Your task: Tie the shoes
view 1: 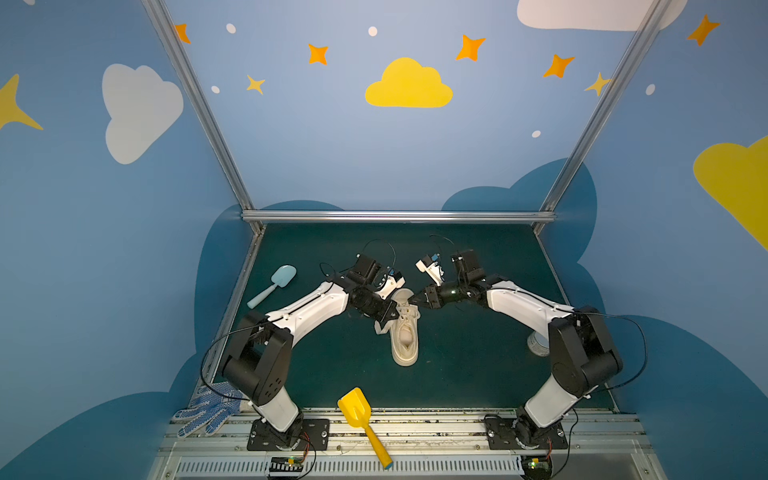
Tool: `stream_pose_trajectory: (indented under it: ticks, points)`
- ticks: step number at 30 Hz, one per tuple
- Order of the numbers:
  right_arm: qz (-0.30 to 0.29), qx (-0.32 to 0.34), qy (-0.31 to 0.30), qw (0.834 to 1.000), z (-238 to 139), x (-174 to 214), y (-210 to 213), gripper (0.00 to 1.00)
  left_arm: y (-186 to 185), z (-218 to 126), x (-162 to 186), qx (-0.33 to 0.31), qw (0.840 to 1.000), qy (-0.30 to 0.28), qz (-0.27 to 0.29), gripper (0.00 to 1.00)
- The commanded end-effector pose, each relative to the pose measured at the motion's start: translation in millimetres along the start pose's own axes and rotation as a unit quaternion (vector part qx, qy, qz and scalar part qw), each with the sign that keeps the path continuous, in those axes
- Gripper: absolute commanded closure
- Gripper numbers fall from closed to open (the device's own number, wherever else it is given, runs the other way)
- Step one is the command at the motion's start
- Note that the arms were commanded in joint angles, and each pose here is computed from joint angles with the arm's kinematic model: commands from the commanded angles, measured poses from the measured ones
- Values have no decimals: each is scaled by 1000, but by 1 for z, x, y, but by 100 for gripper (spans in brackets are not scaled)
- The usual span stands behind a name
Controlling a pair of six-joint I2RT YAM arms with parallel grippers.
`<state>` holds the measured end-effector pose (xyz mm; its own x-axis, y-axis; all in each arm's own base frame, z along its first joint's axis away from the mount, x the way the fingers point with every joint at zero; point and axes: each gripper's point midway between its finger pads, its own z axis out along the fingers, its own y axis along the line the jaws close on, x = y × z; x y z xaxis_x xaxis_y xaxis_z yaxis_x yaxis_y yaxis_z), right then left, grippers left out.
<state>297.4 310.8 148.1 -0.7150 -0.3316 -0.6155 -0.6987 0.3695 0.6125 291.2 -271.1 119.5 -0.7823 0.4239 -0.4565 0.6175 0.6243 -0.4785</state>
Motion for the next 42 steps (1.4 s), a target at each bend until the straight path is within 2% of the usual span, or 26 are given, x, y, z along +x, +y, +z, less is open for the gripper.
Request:
stream_pose_trajectory:
  ticks: [1,7,34,37,41,42]
  points:
    - [-32,-8,2,999,11,0,-1,65,-8,-15,1,22,1000,-13,7,97]
    - [-44,-37,4,998,24,3,4,65,-15,-20,-3,57,998,-38,12,97]
    - [-60,-87,32,994,60,3,10,69,-9,-27,-2,66,997,-48,-6,97]
    - [-61,-84,30,994,60,1,10,79,-9,-27,-2,66,997,-48,-8,97]
    - [-59,-67,30,996,57,-1,8,100,-8,-26,-2,65,997,-47,-11,97]
    - [-60,-59,27,996,55,-2,6,100,-7,-25,-1,64,997,-47,-13,97]
